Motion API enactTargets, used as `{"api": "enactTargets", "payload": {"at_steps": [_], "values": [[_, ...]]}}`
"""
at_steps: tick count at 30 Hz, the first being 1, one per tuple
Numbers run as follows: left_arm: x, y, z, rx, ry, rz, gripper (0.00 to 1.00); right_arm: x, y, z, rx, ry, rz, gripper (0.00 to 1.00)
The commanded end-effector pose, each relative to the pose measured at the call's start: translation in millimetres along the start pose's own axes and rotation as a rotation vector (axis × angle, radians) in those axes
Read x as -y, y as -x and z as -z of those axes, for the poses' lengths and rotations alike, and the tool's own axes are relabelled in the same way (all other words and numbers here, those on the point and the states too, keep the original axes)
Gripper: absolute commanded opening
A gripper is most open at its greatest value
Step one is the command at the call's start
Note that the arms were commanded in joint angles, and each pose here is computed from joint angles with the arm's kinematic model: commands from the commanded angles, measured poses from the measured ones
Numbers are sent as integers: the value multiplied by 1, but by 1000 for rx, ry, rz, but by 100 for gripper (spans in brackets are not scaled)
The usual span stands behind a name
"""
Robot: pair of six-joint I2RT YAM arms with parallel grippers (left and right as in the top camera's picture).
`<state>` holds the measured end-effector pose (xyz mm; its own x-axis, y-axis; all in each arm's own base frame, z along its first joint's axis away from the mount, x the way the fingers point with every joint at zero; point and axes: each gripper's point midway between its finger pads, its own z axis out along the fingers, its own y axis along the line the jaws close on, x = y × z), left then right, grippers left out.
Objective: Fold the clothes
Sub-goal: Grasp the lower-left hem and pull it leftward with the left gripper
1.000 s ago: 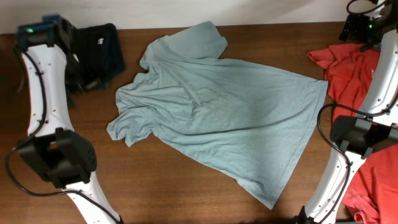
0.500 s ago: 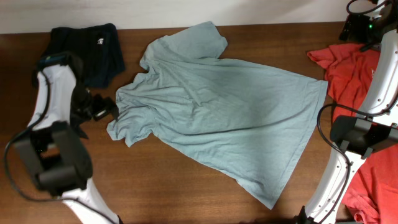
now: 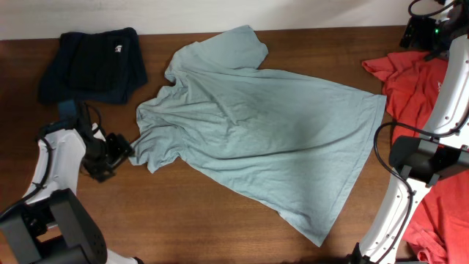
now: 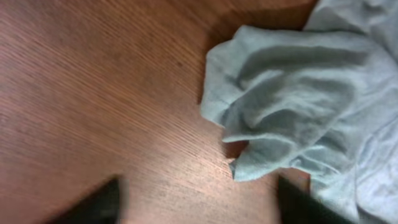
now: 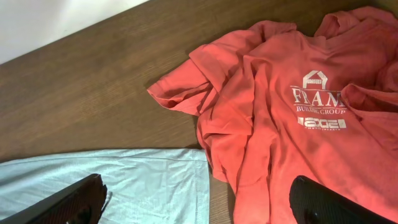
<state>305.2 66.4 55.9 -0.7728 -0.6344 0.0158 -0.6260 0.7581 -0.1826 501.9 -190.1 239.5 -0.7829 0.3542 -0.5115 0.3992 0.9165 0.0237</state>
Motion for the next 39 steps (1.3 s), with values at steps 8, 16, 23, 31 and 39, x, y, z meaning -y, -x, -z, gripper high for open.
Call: {"api": "enactTargets", "payload": {"at_steps": [8,16,23,31,39], "values": [[5,21,-20,121,-58,69,53,0,4,11,24,3,-4,99],[15,36,-23,187,-92,56,53,0,4,11,24,3,-4,99],[24,30,-50,133,-78,81,53,0,4,11,24,3,-5,99],[21,22,-68,88,-40,73,52,0,4,11,24,3,-4,99],[6,20,-68,91,39,80,27,0,4,11,24,3,-4,99]]}}
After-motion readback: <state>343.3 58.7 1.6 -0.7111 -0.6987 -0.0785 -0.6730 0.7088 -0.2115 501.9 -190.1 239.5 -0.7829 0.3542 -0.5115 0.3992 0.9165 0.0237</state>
